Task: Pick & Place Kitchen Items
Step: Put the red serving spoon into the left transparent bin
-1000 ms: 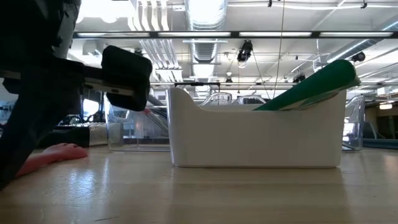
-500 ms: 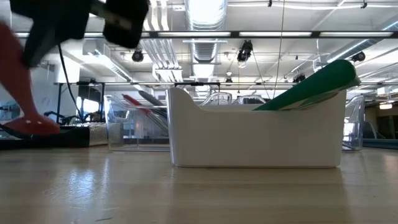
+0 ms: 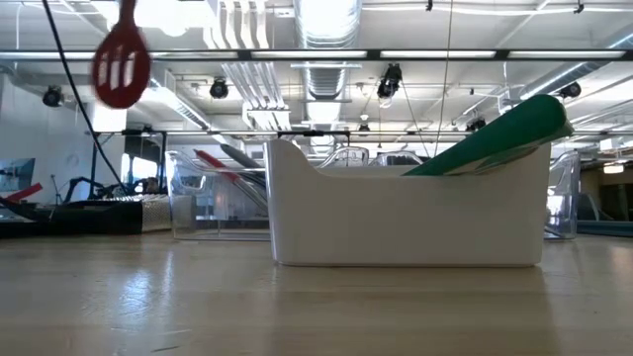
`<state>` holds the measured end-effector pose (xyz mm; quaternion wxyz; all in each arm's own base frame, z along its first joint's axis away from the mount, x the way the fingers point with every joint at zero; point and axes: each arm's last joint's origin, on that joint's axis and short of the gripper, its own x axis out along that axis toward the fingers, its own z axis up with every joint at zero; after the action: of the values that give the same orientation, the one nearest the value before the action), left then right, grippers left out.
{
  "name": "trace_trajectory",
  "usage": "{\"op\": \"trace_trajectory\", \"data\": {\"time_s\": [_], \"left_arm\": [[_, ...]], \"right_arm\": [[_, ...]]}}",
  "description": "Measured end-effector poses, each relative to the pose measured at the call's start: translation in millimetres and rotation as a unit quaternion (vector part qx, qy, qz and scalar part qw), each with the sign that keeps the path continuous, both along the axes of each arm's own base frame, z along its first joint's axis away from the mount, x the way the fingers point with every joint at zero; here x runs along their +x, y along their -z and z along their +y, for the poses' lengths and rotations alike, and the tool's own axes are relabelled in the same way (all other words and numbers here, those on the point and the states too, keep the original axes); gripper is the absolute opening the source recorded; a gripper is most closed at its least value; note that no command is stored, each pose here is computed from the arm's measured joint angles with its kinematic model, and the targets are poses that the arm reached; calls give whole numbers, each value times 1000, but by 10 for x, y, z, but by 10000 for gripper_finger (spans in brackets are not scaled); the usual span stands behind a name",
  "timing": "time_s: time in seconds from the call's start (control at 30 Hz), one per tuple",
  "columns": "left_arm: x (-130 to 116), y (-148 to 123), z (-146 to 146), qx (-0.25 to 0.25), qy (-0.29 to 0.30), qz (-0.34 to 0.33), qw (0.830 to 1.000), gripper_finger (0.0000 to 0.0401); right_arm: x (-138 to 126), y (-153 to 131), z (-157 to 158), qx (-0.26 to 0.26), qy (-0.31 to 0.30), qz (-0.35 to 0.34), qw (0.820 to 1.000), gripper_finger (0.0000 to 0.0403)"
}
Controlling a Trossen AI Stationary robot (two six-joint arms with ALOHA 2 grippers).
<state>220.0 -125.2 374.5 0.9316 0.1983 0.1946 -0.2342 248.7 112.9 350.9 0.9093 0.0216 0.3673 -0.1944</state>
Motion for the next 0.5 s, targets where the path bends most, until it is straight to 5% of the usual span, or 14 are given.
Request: {"op": "trace_trajectory", "data": {"time_s": [0.27,0.5], "left_arm": [[-243,-488,175,20,2,-204,979,98],[-173,-522,453,46,-28,-290,955,98]], "right_arm": [[2,0,0,0,0,0,1000,78],[3,0,1,1,1,-1,1000,90]]}}
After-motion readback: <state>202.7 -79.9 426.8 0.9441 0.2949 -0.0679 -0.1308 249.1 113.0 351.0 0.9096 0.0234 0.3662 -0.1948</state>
